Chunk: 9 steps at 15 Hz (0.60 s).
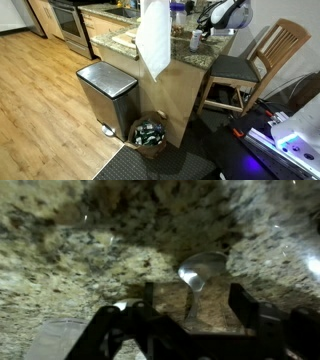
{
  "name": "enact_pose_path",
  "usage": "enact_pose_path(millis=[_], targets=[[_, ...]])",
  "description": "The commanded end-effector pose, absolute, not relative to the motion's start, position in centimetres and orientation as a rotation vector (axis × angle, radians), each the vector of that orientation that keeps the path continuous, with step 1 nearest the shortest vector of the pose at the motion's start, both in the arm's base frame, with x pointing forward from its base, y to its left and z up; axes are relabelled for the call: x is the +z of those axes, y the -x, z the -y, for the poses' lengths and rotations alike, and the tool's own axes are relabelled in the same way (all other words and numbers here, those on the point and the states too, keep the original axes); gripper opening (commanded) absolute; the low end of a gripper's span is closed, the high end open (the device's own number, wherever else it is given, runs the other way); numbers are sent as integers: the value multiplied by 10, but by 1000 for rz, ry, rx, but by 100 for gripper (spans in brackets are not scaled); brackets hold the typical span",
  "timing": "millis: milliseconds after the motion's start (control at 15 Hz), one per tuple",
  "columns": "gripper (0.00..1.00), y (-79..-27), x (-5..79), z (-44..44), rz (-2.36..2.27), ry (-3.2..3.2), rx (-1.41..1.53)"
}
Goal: Pick up the silver spoon from the countertop and place it on top of the container with a blue lid
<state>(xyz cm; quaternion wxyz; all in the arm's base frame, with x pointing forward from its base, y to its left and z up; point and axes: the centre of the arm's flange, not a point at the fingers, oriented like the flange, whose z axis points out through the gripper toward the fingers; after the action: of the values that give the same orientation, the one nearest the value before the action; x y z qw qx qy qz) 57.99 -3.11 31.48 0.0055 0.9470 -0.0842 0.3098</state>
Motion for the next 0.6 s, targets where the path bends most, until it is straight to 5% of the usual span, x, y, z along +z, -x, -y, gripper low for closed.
enact_pose_path(millis=[0, 333, 533], targets=[[42, -596, 306, 26, 258, -2977, 923], [5, -599, 307, 27, 263, -2986, 907], [0, -599, 309, 26, 266, -3000, 891]])
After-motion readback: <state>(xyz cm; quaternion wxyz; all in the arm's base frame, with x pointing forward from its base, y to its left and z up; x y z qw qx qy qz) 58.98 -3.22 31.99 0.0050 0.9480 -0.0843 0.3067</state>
